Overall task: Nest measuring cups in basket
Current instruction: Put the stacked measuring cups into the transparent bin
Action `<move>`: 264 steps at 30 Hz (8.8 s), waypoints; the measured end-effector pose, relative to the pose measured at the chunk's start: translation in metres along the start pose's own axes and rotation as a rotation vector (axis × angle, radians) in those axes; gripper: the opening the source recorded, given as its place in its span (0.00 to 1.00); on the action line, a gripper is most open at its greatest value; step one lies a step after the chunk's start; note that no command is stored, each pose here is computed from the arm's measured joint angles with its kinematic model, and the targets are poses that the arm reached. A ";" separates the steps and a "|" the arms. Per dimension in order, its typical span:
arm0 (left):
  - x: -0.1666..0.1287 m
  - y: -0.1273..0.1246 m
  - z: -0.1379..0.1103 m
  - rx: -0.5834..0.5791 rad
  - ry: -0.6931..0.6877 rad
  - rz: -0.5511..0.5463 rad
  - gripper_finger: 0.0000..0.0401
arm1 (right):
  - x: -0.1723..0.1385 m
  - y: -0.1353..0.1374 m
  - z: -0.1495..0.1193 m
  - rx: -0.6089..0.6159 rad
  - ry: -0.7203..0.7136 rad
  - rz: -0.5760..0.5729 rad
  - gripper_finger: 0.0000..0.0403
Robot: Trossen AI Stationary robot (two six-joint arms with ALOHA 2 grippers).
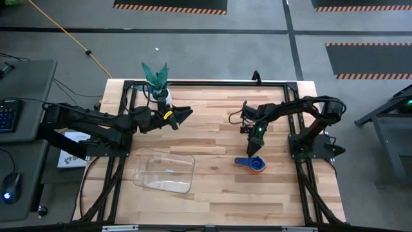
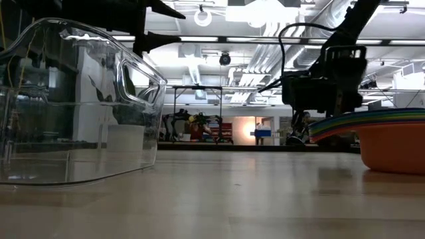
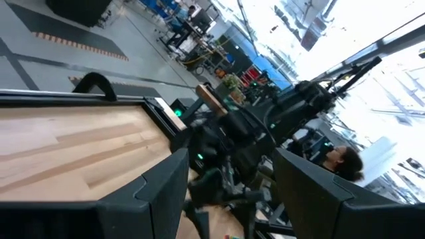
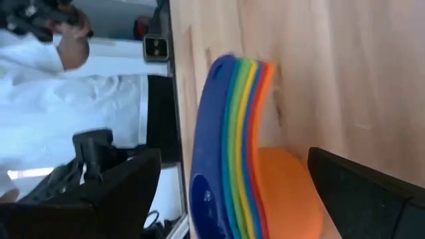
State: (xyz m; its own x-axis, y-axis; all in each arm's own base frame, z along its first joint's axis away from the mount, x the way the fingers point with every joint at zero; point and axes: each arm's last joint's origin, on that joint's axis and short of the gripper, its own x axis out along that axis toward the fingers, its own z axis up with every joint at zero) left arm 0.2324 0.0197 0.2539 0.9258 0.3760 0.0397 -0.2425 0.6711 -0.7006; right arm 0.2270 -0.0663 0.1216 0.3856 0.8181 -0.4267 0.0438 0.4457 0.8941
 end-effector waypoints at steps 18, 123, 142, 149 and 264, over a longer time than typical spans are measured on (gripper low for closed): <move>0.000 0.001 0.000 0.036 -0.010 0.022 0.53 | 0.032 0.015 0.003 -0.095 0.074 0.027 0.92; 0.000 0.001 0.000 0.018 -0.010 0.021 0.53 | 0.068 0.033 -0.021 0.036 0.293 -0.027 0.15; 0.001 -0.004 0.009 -0.122 -0.084 -0.050 0.53 | 0.065 0.084 0.028 -0.028 0.265 0.220 0.15; 0.002 -0.027 0.048 -0.102 -0.151 -0.246 0.53 | 0.055 0.158 0.100 -0.415 0.023 0.096 0.15; -0.068 -0.085 0.148 0.352 -0.011 0.008 0.53 | 0.052 0.216 0.067 -0.310 0.133 0.085 0.15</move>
State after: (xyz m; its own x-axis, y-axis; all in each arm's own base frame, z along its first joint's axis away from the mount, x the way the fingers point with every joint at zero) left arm 0.1473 0.0319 0.4162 0.9208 0.3874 0.0444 -0.3364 0.8468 -0.4121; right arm 0.3181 0.0477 0.3016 0.2516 0.8882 -0.3844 -0.2737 0.4462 0.8520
